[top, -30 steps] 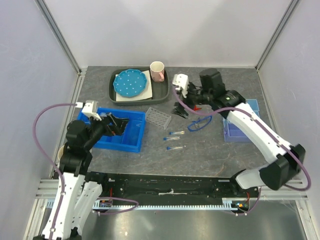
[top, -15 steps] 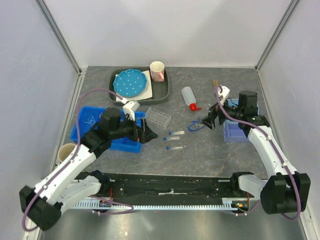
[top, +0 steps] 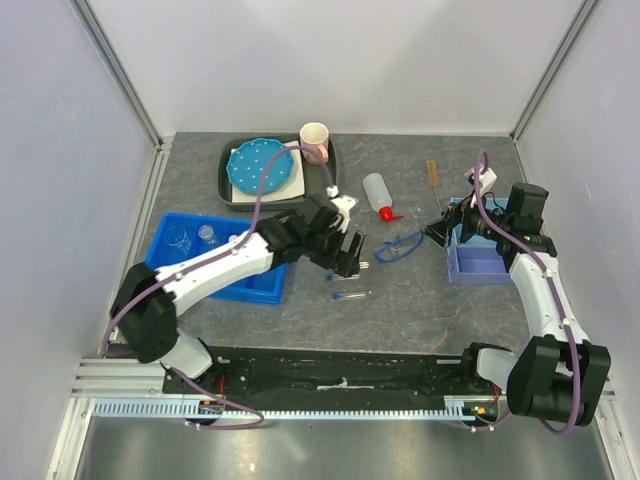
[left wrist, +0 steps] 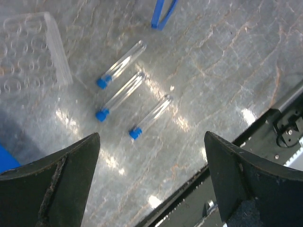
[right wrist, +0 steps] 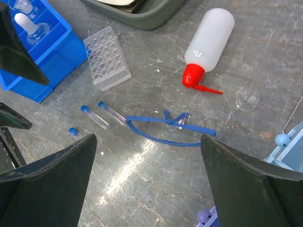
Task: Organize the chemistry lab equipment
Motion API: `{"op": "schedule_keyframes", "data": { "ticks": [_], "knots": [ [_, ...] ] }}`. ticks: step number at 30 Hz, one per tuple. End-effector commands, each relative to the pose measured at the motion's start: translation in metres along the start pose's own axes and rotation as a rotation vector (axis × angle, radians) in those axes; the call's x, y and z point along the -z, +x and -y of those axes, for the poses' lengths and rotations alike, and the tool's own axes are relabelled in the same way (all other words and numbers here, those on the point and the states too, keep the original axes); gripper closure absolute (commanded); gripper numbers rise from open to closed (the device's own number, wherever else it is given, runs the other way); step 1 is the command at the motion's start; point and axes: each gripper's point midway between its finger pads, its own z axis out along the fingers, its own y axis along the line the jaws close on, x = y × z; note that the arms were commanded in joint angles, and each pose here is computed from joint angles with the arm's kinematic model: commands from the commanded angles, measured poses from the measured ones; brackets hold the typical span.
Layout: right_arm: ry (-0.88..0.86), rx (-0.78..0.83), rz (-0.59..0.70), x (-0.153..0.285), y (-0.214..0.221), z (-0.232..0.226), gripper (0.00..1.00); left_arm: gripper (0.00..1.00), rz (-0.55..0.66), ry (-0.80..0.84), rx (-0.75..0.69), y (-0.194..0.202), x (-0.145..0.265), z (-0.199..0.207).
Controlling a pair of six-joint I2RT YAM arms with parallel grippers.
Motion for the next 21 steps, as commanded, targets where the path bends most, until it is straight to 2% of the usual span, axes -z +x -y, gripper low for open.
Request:
{"op": "schedule_keyframes", "data": {
  "ticks": [1, 2, 7, 21],
  "knots": [
    [-0.009, 0.019, 0.029, 0.004, -0.020, -0.001, 0.02, 0.03, -0.003, -0.046, -0.143, -0.030, -0.025, 0.004],
    [-0.001, 0.022, 0.029, 0.005, -0.021, -0.001, 0.02, 0.04, 0.005, -0.045, -0.157, -0.043, -0.025, 0.009],
    [0.060, 0.062, 0.048, 0.014, -0.028, 0.004, 0.02, 0.07, -0.080, -0.083, -0.217, -0.046, -0.063, 0.007],
    [0.091, 0.068, 0.054, 0.020, -0.033, 0.010, 0.02, 0.13, -0.077, -0.073, -0.297, -0.073, -0.116, 0.024]
  ]
}}
